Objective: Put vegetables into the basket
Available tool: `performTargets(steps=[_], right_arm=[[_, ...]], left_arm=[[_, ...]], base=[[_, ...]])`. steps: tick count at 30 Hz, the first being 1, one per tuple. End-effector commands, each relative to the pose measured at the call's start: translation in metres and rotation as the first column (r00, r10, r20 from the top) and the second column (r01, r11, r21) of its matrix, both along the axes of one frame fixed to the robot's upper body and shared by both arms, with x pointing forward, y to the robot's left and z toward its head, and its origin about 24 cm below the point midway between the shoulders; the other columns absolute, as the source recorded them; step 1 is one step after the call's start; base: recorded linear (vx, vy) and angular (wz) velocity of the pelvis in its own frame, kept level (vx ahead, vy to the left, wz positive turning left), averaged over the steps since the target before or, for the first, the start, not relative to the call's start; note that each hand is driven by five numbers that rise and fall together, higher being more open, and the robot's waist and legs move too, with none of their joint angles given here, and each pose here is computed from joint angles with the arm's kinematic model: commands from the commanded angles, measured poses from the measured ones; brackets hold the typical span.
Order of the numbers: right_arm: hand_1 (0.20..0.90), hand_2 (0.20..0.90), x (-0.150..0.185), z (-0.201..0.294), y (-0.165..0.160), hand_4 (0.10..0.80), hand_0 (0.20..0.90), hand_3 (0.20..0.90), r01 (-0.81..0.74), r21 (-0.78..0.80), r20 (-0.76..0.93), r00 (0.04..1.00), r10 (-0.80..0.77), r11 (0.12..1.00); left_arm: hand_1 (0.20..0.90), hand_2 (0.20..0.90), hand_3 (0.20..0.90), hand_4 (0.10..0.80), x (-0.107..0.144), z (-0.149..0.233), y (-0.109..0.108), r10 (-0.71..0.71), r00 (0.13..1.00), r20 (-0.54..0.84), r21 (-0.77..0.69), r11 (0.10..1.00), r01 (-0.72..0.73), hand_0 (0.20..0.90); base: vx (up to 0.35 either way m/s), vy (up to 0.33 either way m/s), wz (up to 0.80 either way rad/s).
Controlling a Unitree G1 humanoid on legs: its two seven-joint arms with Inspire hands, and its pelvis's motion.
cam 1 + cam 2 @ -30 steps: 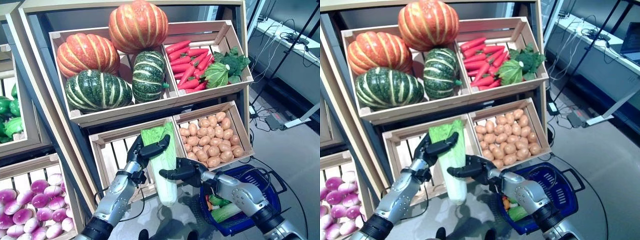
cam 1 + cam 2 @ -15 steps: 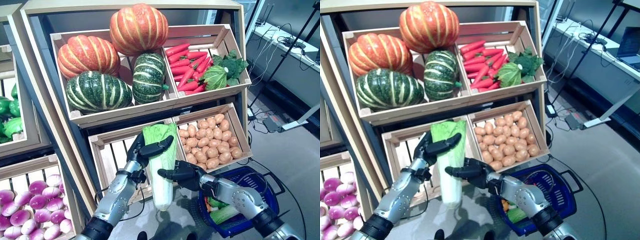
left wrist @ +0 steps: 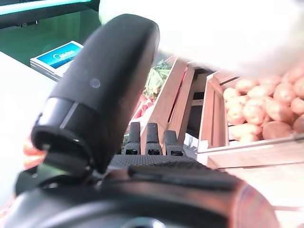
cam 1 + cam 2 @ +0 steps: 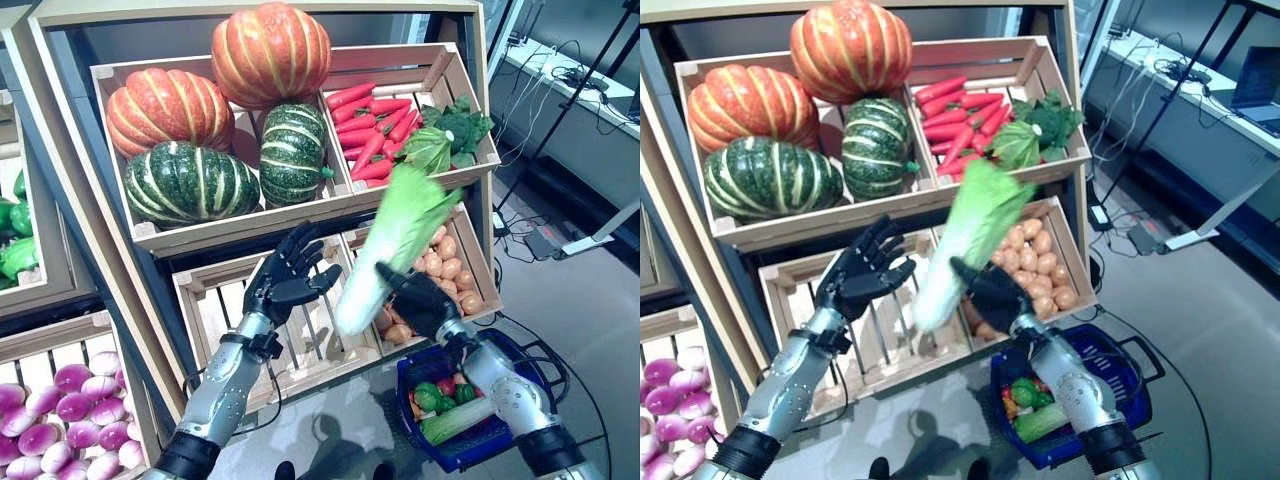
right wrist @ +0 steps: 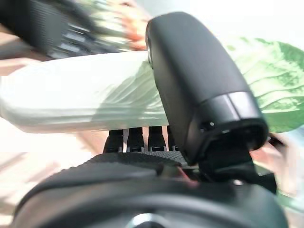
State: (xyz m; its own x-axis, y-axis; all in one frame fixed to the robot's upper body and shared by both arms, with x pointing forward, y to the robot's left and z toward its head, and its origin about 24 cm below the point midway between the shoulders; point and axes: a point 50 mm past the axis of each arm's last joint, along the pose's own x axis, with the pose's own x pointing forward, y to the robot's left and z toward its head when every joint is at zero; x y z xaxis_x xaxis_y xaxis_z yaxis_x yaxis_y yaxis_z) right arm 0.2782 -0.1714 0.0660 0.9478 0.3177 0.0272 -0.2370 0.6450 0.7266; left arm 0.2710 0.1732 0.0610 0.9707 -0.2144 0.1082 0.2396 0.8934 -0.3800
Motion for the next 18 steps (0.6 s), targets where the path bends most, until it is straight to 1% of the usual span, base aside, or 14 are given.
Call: performTargets(steps=[1,2,4,5,7,10,13,15,18], right_arm=[[0.300,0.300,0.010,0.052,-0.027,0.400,0.300,0.300,0.183,0.197,0.256,0.939,-0.230,0.963],[0.300,0.300,0.009,0.052,-0.029,0.400,0.300,0.300,0.196,0.200,0.254,0.936,-0.244,0.960],[0.300,0.300,0.007,0.052,-0.046,0.400,0.300,0.300,0.300,0.228,0.246,0.903,-0.353,0.926],[0.300,0.300,0.006,0.051,-0.049,0.400,0.300,0.300,0.324,0.232,0.243,0.894,-0.377,0.917],[0.300,0.300,0.002,0.048,-0.065,0.400,0.300,0.300,0.433,0.238,0.228,0.845,-0.483,0.869],[0.300,0.300,-0.002,0.043,-0.081,0.400,0.300,0.300,0.532,0.238,0.201,0.792,-0.577,0.813],[0.300,0.300,-0.010,0.035,-0.106,0.400,0.300,0.300,0.674,0.221,0.146,0.692,-0.707,0.705],[0.300,0.300,-0.013,0.032,-0.115,0.400,0.300,0.300,0.723,0.220,0.123,0.646,-0.753,0.655],[0.300,0.300,-0.021,0.025,-0.132,0.400,0.300,0.300,0.808,0.231,0.061,0.543,-0.837,0.541]], left_arm=[[0.900,0.900,0.900,0.800,0.014,0.036,0.009,0.011,0.981,0.192,-0.016,1.000,-0.008,0.900],[0.900,0.900,0.900,0.800,0.014,0.036,0.010,0.013,0.982,0.191,-0.017,1.000,-0.010,0.900],[0.900,0.900,0.900,0.800,0.014,0.036,0.014,0.029,0.982,0.188,-0.022,0.999,-0.025,0.900],[0.900,0.900,0.900,0.800,0.014,0.036,0.015,0.032,0.982,0.188,-0.021,0.999,-0.029,0.900],[0.900,0.900,0.900,0.800,0.013,0.037,0.018,0.045,0.981,0.187,-0.022,0.999,-0.042,0.900],[0.900,0.900,0.900,0.800,0.012,0.037,0.021,0.057,0.981,0.187,-0.023,0.998,-0.054,0.900],[0.900,0.900,0.900,0.800,0.011,0.038,0.024,0.067,0.979,0.191,-0.030,0.998,-0.062,0.900],[0.900,0.900,0.900,0.800,0.011,0.040,0.024,0.068,0.978,0.198,-0.034,0.998,-0.062,0.900],[0.900,0.900,0.900,0.800,0.010,0.044,0.023,0.066,0.975,0.213,-0.041,0.997,-0.058,0.900]], base=[[-0.027,-0.007,-0.04],[-0.020,-0.007,-0.04],[-0.014,-0.008,-0.08],[-0.012,-0.009,-0.09],[-0.002,-0.008,-0.05],[0.000,0.000,0.00],[0.010,-0.024,-0.04],[-0.010,-0.029,-0.05],[-0.034,-0.035,-0.11]])
